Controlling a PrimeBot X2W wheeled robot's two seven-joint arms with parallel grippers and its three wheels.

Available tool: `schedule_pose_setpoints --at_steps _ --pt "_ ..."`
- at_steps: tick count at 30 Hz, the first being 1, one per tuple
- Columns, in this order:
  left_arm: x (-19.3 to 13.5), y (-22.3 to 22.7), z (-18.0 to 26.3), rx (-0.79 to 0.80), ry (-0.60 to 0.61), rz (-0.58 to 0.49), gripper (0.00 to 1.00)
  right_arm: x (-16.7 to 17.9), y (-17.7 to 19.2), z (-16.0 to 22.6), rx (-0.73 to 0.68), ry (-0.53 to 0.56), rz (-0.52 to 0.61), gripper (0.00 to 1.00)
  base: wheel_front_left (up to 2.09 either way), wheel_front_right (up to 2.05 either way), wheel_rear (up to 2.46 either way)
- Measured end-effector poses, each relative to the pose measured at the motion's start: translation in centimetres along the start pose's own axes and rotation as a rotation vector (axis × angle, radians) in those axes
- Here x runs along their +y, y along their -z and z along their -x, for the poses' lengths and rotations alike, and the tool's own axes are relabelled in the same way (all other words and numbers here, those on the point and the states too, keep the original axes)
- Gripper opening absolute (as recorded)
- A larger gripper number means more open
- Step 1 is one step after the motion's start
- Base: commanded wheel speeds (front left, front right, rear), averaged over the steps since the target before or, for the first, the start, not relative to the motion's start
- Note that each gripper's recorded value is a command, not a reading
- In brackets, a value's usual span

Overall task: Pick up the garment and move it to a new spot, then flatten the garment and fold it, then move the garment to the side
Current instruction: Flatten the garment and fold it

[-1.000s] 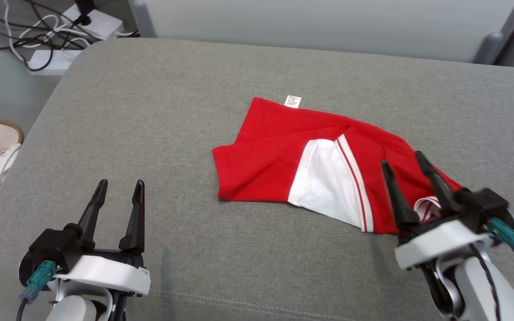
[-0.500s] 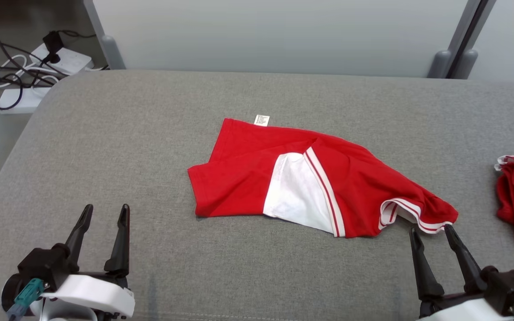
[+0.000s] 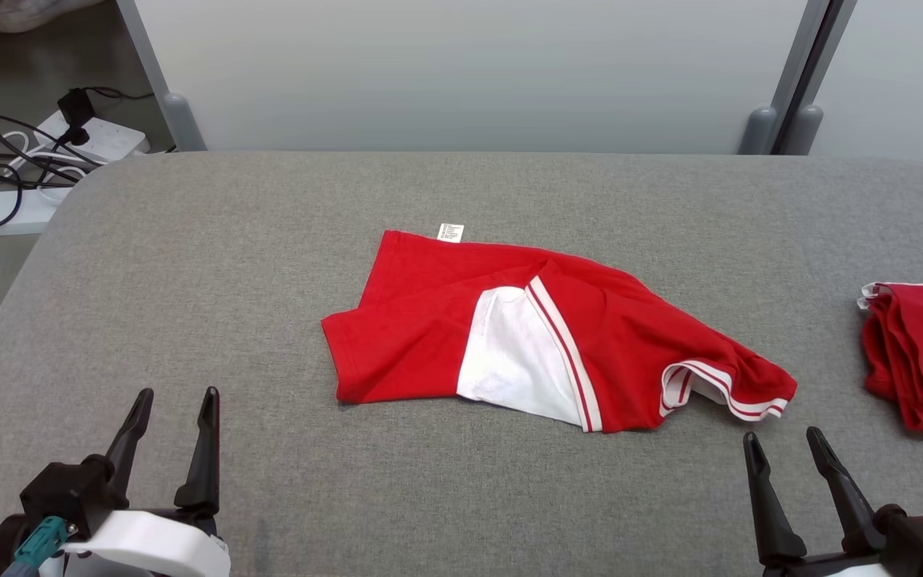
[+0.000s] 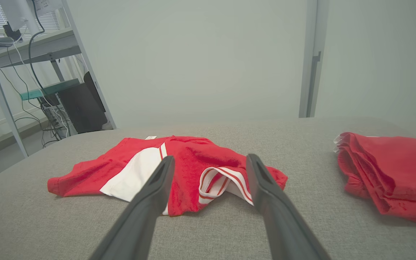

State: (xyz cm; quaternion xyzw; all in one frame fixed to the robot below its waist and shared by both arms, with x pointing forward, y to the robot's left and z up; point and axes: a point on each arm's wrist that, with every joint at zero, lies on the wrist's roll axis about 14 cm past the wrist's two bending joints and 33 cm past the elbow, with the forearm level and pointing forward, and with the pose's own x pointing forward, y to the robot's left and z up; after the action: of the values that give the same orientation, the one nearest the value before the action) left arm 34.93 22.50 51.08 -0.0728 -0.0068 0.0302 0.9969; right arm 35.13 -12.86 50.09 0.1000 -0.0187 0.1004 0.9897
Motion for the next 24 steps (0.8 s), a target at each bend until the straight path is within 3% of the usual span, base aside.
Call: schedule_pose_setpoints --at_steps 19,24 --pt "0.3 0.2 0.5 0.018 -0.013 0.003 1.00 0.5 0.3 -0.3 0.022 -0.016 -0.011 1.00 0.00 0.00 0.00" --pt "0.5 0.3 0.7 0.019 -0.027 0.011 1.00 4.3 -0.1 -3.1 0.039 -0.162 0.024 1.00 0.00 0.00 0.00"
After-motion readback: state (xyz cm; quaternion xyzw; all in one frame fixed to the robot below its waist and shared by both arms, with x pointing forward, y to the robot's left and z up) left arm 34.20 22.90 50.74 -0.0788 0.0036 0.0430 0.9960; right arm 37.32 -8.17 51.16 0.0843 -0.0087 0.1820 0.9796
